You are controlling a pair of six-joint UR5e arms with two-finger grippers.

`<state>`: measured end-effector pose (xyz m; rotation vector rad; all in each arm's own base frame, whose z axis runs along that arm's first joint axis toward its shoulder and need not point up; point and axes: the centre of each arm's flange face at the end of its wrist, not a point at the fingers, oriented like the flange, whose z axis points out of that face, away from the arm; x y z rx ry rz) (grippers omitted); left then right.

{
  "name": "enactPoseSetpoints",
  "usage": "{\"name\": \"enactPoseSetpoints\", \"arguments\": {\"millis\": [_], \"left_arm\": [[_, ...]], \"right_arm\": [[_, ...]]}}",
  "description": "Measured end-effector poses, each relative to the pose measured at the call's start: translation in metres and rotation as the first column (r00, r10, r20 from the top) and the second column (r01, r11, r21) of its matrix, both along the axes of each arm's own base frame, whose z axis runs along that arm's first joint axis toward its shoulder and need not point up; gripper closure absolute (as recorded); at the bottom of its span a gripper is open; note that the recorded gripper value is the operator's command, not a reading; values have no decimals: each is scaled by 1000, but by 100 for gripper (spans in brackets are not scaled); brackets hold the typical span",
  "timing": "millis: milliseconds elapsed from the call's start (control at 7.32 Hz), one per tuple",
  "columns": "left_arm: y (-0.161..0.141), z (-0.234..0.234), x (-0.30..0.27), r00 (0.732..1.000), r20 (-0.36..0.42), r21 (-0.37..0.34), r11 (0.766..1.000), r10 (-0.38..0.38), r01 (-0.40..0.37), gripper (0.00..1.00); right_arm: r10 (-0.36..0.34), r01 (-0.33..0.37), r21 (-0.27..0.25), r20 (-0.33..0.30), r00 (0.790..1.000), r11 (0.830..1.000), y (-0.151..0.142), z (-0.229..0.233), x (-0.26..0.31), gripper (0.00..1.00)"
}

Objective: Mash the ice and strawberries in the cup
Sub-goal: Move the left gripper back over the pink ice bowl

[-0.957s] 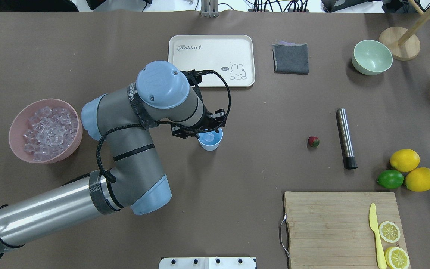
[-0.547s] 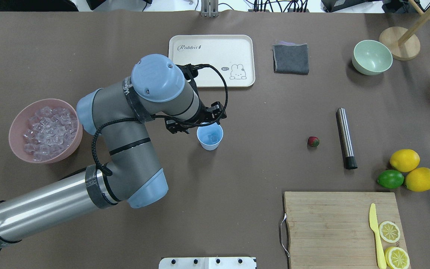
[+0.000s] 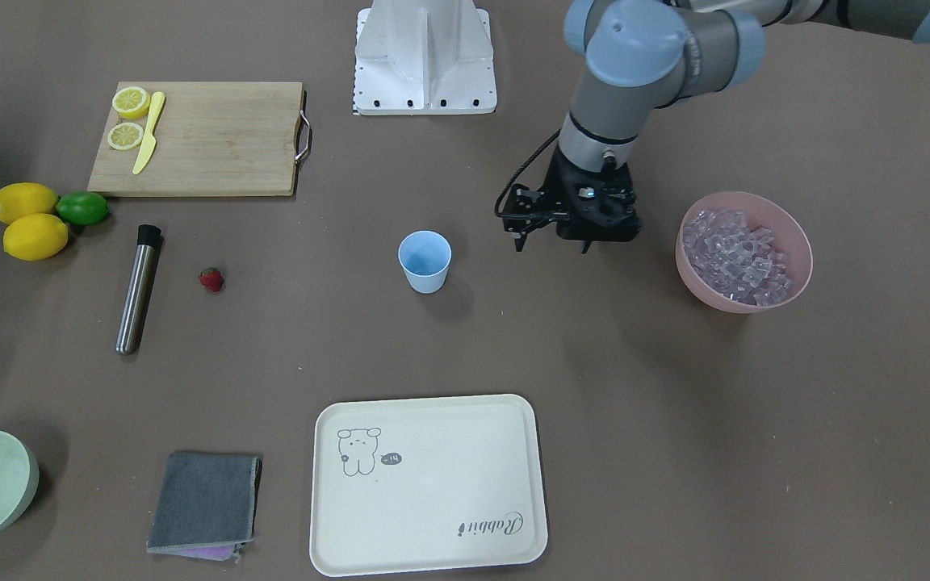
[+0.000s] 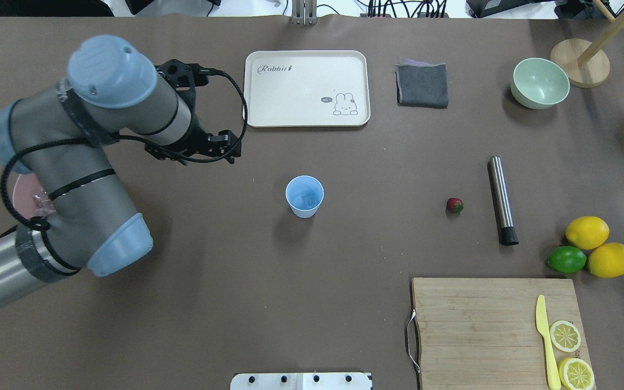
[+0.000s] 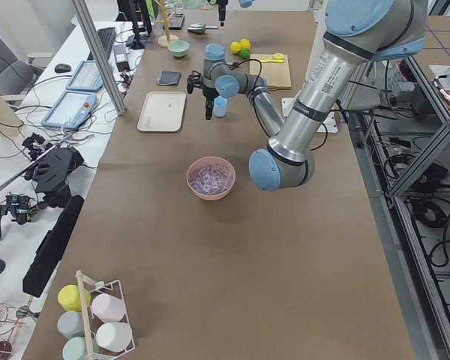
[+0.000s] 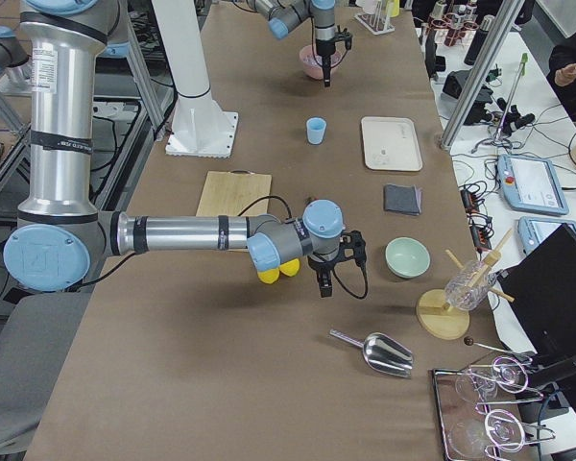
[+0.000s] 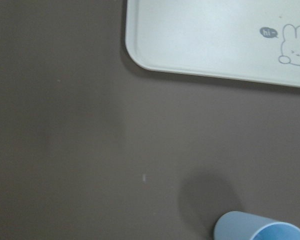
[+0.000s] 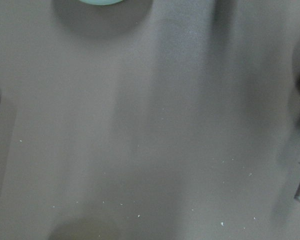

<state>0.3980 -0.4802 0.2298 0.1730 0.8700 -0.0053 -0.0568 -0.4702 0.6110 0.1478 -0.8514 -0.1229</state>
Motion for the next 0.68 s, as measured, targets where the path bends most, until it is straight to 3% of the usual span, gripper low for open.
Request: {"name": "enactPoseSetpoints", "arguments": {"millis": [273, 683], "left_arm": [[7, 55, -61, 991, 107, 92, 992, 81, -91, 8], [9, 136, -130, 951, 233, 248, 934, 201, -258, 9]], "right_arm": [[0, 0, 3, 1, 1000, 1000, 0, -2, 0, 0], [0, 0, 8, 2, 1000, 1000, 0, -4, -1, 0]]}}
